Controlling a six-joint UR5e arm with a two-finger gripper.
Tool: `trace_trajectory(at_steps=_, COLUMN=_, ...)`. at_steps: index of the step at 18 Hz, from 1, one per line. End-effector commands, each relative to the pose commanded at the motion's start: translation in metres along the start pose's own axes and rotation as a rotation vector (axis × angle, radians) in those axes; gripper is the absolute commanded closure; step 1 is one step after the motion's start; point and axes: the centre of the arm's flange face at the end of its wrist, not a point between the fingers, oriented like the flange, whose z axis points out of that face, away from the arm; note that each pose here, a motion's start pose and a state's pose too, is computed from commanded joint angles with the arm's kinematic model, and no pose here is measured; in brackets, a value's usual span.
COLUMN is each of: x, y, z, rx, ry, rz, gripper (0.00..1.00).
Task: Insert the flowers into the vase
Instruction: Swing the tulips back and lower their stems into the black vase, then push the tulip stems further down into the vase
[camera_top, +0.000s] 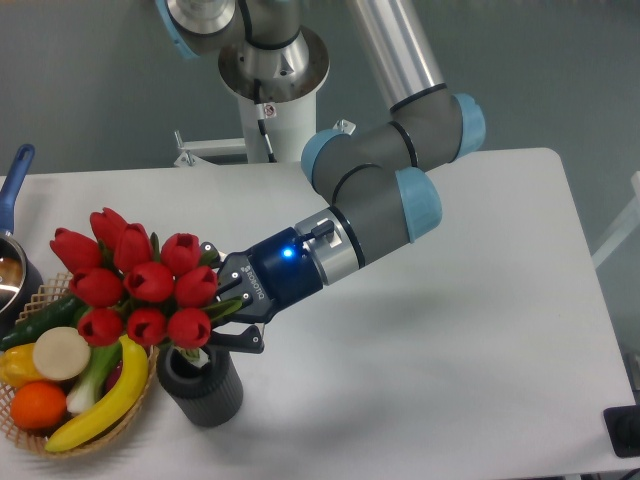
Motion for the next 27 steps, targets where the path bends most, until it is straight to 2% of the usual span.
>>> trace_trajectory(at_steps=8, x=0.002, y=0.012, z=0.004, rx=-0.001, ry=0.006, rz=-0.023, gripper=0.82)
trace_trajectory(at_steps=14, x=-0.004, y=0.044, z=0.013, rx=-0.005, ry=0.021, rz=-0.072, gripper=0.82)
trace_trajectory(at_steps=19, x=-0.005, y=0.057, z=0.011, rx=-0.005, ry=0.019, rz=-0.092, gripper=0.82)
trace_trajectory(at_steps=22, x=-0.003, y=0.062, z=0.012, rx=-0.007, ry=0.019, rz=-0.098, gripper=0.82)
trace_trajectory(at_steps=27, x=0.006, y=0.09, z=0.013, rx=-0.012, ry=0.023, rz=-0.092, gripper=0.82)
